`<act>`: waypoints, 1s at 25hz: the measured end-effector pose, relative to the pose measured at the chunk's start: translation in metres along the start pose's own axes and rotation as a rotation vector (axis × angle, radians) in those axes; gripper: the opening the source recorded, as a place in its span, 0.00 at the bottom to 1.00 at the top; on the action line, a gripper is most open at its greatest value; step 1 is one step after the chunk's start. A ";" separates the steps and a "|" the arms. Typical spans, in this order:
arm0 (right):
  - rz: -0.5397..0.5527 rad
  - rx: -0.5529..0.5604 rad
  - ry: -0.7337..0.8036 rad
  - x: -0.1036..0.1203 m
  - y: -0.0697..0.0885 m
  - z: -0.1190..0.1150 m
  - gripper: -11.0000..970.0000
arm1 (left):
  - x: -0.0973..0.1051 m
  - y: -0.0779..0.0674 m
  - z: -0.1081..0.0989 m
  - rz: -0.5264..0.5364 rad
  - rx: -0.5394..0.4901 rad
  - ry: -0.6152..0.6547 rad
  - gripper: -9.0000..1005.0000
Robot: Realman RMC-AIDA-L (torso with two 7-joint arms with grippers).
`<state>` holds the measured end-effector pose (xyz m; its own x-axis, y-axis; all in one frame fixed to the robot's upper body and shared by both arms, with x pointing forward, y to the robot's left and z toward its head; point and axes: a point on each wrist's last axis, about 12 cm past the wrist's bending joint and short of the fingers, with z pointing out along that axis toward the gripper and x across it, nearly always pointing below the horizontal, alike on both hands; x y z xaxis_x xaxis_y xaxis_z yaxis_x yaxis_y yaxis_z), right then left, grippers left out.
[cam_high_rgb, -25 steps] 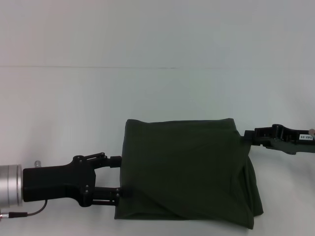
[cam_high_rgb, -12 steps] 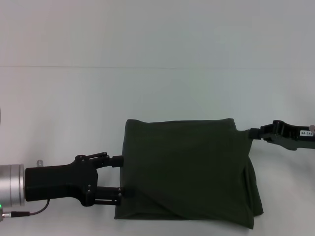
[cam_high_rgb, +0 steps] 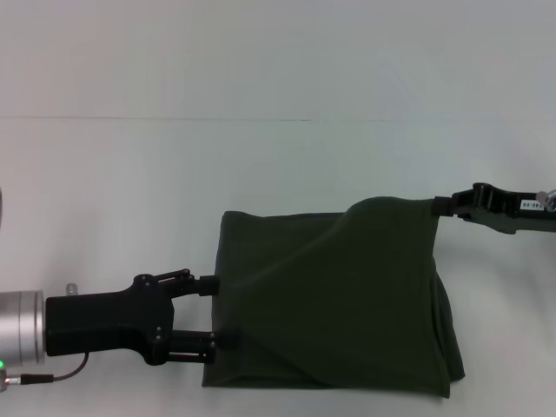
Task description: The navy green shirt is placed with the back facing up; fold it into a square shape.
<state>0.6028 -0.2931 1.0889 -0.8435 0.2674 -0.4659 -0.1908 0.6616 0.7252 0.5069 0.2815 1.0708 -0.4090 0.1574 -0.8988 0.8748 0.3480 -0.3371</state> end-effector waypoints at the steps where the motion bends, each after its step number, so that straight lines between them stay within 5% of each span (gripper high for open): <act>1: -0.005 0.002 -0.005 -0.002 0.001 -0.001 0.01 | 0.000 0.000 0.000 0.000 0.000 0.000 0.93; 17: 0.042 0.063 -0.025 0.012 -0.015 -0.001 0.01 | 0.000 -0.002 0.004 -0.014 0.011 -0.006 0.93; 25: 0.048 0.066 -0.034 0.018 -0.021 -0.005 0.09 | 0.001 -0.003 0.005 -0.025 0.009 -0.024 0.93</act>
<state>0.5888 -0.3057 1.0680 -0.8331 0.3225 -0.4493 -0.1165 0.6918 0.7126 0.5053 0.2759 1.0694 -0.4244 0.1268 -0.8965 0.8668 0.3432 -0.3618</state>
